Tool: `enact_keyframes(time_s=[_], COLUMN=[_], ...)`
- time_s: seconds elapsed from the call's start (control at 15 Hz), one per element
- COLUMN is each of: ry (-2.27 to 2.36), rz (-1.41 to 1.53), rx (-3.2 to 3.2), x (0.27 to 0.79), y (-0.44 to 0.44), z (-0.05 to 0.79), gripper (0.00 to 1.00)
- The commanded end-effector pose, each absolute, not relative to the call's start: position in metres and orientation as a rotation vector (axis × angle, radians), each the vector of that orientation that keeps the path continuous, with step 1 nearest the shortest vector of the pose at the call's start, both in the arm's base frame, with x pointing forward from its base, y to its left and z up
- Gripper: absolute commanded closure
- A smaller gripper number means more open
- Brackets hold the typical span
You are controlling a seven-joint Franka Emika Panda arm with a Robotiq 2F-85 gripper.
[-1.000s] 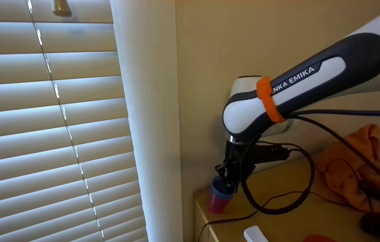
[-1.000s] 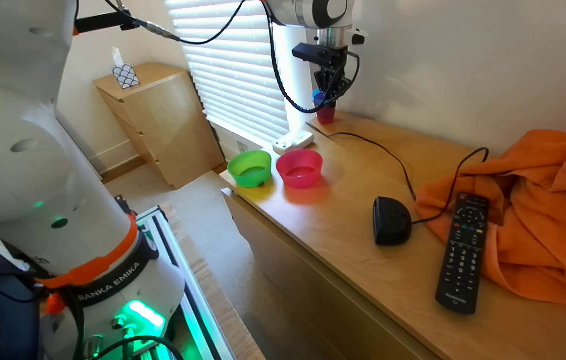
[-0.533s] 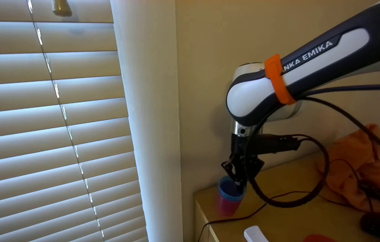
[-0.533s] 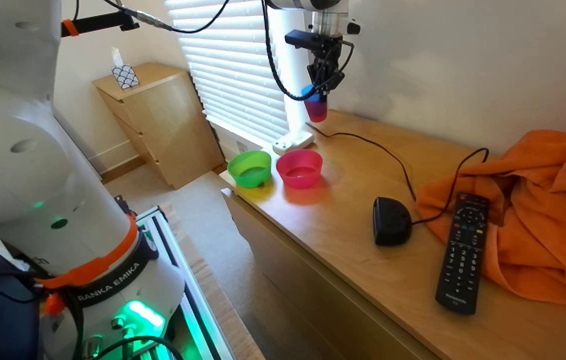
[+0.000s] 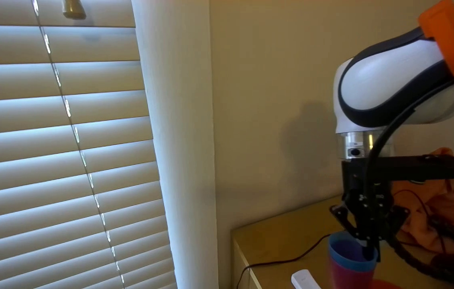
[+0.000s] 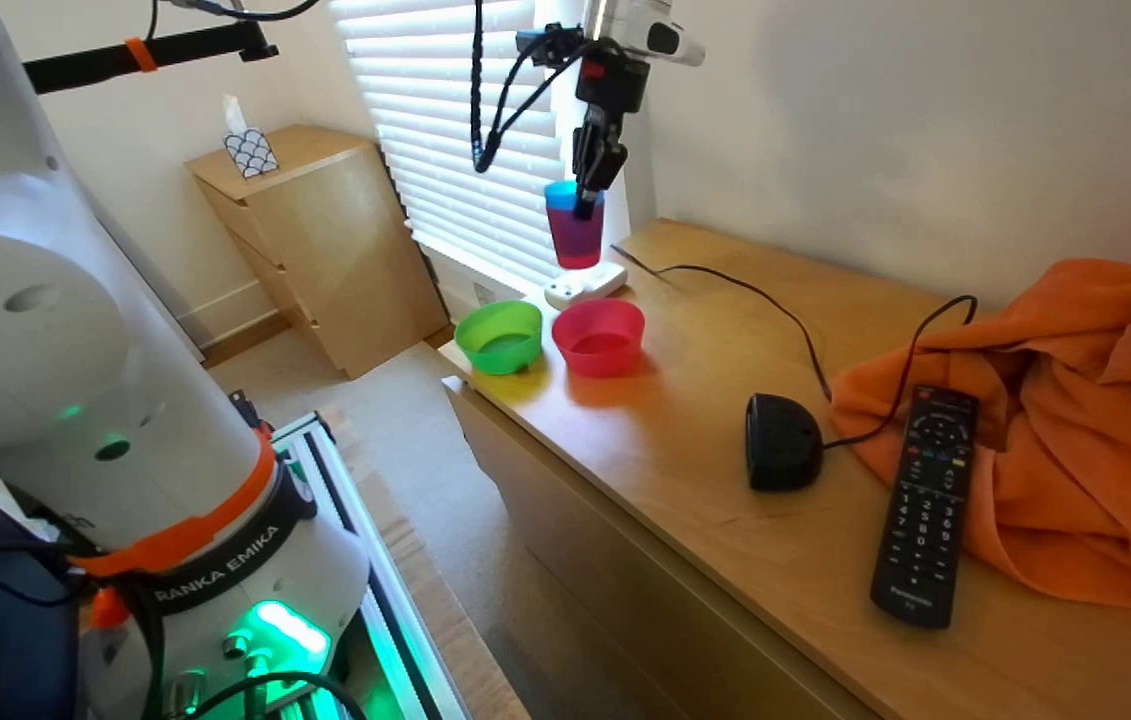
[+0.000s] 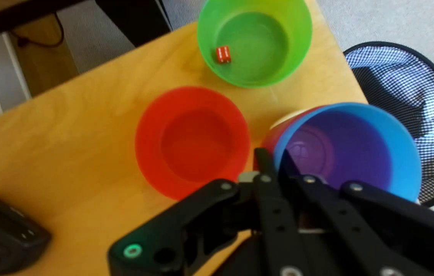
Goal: Place the stacked cups in the pink bowl
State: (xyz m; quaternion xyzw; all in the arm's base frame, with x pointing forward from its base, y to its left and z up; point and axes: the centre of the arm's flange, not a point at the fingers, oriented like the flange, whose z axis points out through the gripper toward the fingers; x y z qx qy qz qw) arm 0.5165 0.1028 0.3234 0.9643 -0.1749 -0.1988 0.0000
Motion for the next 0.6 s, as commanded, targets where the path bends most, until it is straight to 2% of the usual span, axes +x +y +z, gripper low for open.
enact_keyframes(time_s=[0.0, 0.2, 0.27, 0.53], ry=[-0.627, -0.722, -0.728, -0.834], rz=[-0.631, -0.628, -0.627, -0.680], rx=[3.023, 3.017, 3.017, 2.970], x=[0.504, 0.479, 0.477, 0.472], y=[0.097, 0.085, 0.085, 0.054], z=[0.323, 0.321, 0.322, 0.306], gripper=[0.93, 0.93, 0.98, 0.98])
